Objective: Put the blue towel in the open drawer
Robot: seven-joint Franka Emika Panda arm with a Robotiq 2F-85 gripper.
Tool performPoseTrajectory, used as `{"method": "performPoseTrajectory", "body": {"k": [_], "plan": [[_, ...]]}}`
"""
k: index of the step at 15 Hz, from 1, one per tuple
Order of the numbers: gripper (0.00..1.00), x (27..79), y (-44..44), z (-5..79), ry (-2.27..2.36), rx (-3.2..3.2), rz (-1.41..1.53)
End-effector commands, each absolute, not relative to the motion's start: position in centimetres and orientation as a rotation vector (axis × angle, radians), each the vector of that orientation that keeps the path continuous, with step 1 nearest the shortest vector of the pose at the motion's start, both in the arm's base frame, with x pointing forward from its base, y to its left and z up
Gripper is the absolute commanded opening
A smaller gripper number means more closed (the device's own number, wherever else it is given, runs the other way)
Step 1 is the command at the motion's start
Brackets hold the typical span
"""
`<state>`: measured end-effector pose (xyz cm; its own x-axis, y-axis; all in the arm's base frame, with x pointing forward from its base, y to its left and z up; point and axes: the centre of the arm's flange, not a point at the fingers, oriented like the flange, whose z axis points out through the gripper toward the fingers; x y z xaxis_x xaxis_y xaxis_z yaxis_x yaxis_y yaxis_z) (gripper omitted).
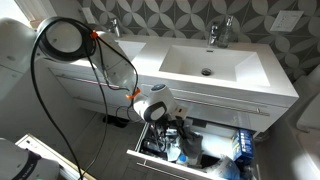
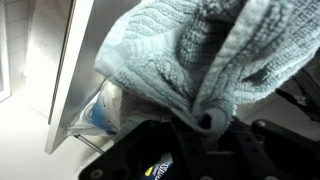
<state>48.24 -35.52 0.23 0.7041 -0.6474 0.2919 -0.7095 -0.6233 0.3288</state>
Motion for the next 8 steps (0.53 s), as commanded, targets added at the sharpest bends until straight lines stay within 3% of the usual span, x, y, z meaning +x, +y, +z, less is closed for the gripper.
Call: {"method": "performPoseTrajectory", "body": {"k": [1, 8], "plan": [[0.06, 49.5, -36.1, -3.4, -1.009, 2.514, 0.144], [0.06, 51.0, -37.4, -8.7, -0.988, 2.558, 0.083]]}}
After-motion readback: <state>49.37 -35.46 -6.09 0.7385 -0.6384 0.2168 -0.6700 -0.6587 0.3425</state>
